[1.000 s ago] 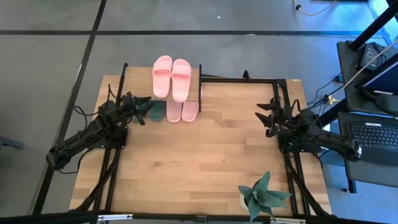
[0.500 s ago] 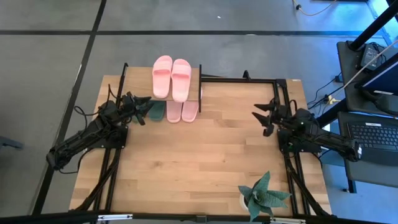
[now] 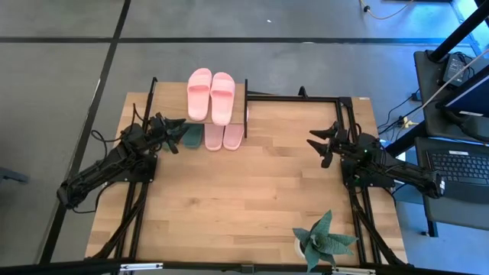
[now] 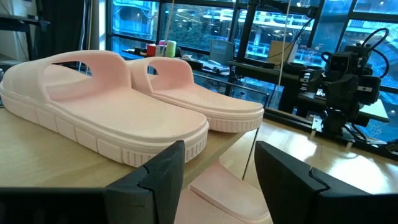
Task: Pick and place slides into the shelf
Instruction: Return to Home Position
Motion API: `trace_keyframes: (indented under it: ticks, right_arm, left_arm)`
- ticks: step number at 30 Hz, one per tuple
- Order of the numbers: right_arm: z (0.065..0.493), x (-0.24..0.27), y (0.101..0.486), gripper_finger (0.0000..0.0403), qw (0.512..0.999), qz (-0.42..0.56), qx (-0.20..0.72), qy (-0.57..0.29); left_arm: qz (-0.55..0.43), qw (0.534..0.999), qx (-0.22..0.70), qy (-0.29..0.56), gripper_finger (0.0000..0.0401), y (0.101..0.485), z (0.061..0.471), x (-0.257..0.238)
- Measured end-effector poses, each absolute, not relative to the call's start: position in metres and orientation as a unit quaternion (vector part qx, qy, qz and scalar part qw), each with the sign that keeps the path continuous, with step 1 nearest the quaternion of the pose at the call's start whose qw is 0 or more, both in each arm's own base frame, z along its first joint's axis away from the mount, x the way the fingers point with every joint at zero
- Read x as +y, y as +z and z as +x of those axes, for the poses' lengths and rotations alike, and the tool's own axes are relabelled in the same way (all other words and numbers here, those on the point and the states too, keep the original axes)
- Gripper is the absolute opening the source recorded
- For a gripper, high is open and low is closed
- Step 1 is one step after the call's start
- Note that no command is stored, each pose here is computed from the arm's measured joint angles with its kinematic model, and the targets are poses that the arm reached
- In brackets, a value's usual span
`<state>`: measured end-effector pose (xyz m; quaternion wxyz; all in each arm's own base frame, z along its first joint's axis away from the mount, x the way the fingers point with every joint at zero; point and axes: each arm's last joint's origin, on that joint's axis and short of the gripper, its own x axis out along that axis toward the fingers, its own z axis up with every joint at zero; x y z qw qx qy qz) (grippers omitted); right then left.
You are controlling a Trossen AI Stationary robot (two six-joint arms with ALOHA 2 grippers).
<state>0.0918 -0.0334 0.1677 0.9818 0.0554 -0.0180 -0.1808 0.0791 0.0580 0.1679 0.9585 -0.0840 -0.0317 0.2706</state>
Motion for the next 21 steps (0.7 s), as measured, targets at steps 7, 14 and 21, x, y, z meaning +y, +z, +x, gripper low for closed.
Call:
trace_keyframes:
  ticks: [7, 14, 21]
  right_arm:
    - [0.0918, -0.0334, 0.1679, 0.0202, 0.982, 0.059, -0.019, -0.180]
    - [0.0918, -0.0334, 0.1678, 0.0202, 0.982, 0.060, -0.019, -0.180]
    - [0.0918, -0.0334, 0.1678, 0.0202, 0.982, 0.059, -0.019, -0.180]
  left_arm:
    - [-0.084, 0.958, -0.032, 0.271, 0.0186, 0.1679, 0.0790, 0.0581]
    - [-0.084, 0.958, -0.032, 0.271, 0.0186, 0.1679, 0.0790, 0.0581]
    - [-0.084, 0.958, -0.032, 0.271, 0.0186, 0.1679, 0.0790, 0.0581]
